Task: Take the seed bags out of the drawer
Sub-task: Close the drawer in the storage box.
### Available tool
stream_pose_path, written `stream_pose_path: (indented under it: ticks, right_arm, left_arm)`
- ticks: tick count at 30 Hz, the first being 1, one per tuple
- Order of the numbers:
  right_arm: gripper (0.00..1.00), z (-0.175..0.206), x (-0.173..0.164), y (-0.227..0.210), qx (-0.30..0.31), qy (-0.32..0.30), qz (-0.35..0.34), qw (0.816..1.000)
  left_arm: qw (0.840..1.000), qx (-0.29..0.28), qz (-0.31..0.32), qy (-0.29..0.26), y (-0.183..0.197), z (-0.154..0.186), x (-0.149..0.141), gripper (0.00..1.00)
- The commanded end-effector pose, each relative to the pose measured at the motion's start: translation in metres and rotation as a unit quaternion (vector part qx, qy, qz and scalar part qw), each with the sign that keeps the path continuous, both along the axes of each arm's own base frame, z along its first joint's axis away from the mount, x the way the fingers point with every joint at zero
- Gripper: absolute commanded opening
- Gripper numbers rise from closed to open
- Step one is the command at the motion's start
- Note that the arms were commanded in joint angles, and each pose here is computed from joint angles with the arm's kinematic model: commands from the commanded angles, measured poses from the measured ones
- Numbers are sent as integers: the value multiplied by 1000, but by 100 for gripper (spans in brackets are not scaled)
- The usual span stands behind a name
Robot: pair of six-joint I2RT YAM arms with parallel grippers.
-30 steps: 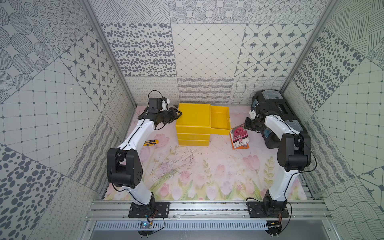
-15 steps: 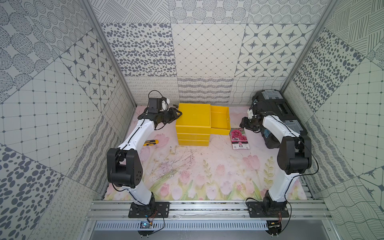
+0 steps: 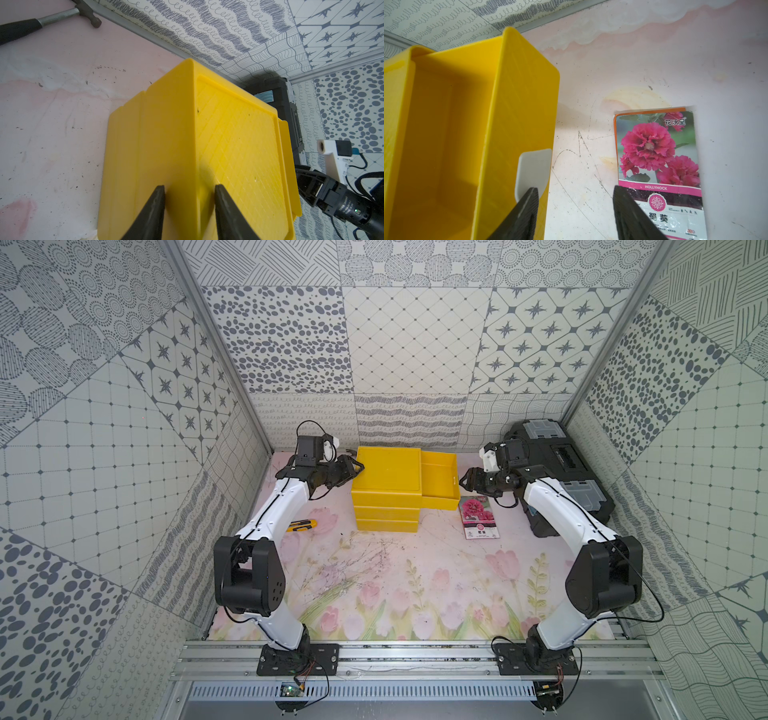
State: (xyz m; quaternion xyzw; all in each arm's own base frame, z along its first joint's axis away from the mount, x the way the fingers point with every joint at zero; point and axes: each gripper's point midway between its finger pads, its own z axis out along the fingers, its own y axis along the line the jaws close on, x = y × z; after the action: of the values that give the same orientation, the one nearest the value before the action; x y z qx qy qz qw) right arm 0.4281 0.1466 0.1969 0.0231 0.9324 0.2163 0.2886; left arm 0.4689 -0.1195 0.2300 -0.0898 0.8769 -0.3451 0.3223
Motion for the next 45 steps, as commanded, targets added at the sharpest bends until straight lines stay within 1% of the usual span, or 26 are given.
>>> stream_pose_path:
  ticks: [1, 6, 16, 26, 30, 34, 39, 45]
  right_arm:
    - [62, 18, -8, 24, 20, -22, 23, 999]
    - [63, 19, -14, 51, 28, -23, 46, 998]
    - [63, 19, -14, 102, 61, -19, 81, 995]
    - [62, 15, -16, 140, 85, -11, 107, 991]
    - [62, 13, -18, 151, 93, -9, 113, 989]
    - [62, 8, -19, 153, 88, -6, 109, 990]
    - [62, 0, -21, 136, 67, -7, 87, 994]
    - [58, -2, -28, 111, 58, -6, 61, 996]
  left_arm:
    - [994, 22, 4, 103, 6, -41, -30, 42]
    - [995, 37, 10, 90, 12, -33, -32, 44]
    - [993, 90, 23, 68, 27, -19, -39, 49]
    - [993, 92, 18, 66, 26, -17, -40, 49]
    - [993, 93, 17, 67, 26, -18, -39, 47]
    - [993, 95, 16, 72, 26, -22, -39, 43]
    - [992, 94, 13, 77, 25, -25, -39, 35]
    - [992, 97, 15, 79, 27, -27, -38, 32]
